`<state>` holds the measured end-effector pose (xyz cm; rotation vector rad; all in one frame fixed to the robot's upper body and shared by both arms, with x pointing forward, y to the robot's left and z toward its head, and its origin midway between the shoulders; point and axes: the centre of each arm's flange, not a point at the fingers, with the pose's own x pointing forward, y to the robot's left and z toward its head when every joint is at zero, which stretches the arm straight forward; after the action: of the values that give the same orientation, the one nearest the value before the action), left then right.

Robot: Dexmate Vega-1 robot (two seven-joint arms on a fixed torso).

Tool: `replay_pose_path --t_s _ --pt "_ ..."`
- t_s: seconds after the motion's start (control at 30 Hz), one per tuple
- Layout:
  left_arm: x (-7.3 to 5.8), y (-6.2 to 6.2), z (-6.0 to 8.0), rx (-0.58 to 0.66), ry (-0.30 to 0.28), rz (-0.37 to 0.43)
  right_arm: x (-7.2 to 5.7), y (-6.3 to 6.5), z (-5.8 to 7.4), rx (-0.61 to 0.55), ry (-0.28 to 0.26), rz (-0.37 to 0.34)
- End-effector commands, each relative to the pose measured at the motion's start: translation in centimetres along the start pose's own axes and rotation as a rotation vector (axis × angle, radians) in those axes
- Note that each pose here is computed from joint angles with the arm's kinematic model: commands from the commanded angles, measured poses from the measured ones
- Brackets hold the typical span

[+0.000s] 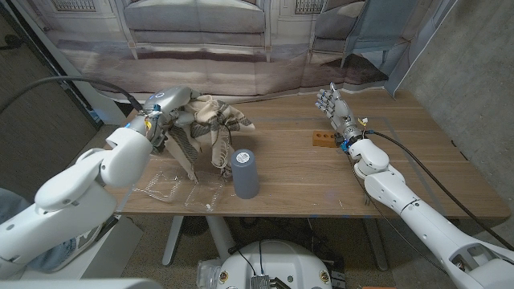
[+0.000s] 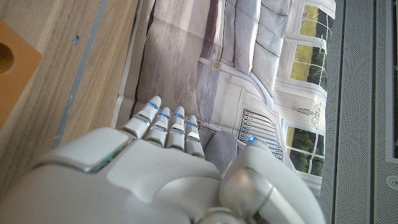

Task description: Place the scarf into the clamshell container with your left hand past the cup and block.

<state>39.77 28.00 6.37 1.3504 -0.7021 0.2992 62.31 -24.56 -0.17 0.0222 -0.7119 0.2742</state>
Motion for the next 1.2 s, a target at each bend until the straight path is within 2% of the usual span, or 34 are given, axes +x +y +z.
replay_pose_path --t_s 0.03,0.43,0.83,1.03,1.2 --pt "-1.7 0.1 0.0 0.009 0.021 -0.006 0.1 0.2 0.0 0.003 -0.003 0.004" --pt "-3.6 -0.1 -0.3 0.012 0.049 0.002 0.3 0.7 -0.4 0.003 0.001 0.020" --pt "-4.4 -0.2 0.1 0.019 0.057 0.003 0.7 0.7 0.4 -0.004 -0.018 0.028" --pt "-4.6 -0.6 -0.2 -0.001 0.063 0.004 0.7 0.6 0.3 -0.009 -0.014 0.028" --pt "-4.6 -0.5 -0.3 0.005 0.080 -0.025 0.8 0.6 0.0 0.001 -0.016 0.021"
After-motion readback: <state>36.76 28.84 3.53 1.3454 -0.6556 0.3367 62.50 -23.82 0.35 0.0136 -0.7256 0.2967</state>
